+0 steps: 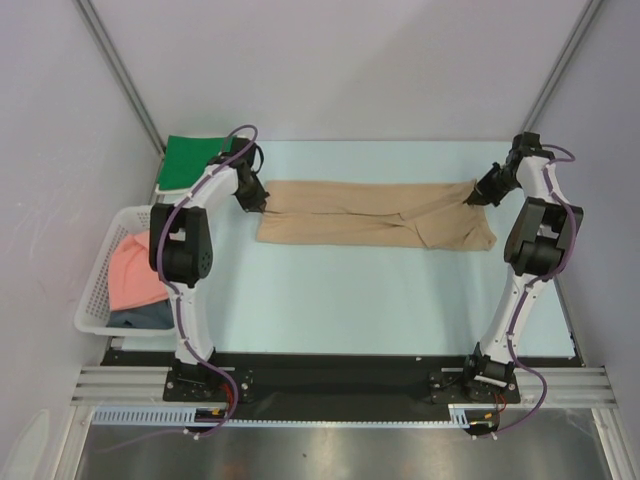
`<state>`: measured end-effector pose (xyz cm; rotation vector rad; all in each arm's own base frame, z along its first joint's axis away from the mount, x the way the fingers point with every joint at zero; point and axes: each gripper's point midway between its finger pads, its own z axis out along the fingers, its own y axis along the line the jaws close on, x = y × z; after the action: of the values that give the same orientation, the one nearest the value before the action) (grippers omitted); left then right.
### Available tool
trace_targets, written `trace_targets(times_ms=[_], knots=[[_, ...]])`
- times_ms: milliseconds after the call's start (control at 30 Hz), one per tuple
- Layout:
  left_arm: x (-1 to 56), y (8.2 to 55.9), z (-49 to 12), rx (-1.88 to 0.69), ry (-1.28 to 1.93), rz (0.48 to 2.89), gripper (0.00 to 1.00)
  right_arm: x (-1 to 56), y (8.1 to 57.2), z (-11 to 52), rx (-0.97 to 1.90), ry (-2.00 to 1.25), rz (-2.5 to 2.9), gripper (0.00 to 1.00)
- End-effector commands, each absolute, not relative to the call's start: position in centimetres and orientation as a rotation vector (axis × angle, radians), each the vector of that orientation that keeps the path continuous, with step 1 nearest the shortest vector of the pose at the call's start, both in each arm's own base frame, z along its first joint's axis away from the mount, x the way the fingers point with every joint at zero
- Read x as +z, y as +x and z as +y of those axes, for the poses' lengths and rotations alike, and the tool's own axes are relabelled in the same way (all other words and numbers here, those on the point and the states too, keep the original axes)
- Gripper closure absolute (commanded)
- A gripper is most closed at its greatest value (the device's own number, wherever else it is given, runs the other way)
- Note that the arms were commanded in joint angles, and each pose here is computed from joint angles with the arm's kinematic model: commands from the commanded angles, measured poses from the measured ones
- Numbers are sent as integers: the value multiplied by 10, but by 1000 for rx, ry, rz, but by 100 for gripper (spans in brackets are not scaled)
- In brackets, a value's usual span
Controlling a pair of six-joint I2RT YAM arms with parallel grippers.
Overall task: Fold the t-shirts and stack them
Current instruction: Fold the tshirt
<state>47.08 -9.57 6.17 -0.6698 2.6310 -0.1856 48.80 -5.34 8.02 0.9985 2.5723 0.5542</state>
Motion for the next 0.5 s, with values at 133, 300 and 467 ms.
trace_targets(times_ms=[133,300,467], knots=[[73,489,-97,-224,-682,2580,100,91,500,-66,573,976,2544,92],[73,494,-94,-207,-688,2568,100,83,503,-69,600,1008,2548,91],[73,500,-97,-223,-680,2567,100,76,505,-69,605,1034,2579,88]])
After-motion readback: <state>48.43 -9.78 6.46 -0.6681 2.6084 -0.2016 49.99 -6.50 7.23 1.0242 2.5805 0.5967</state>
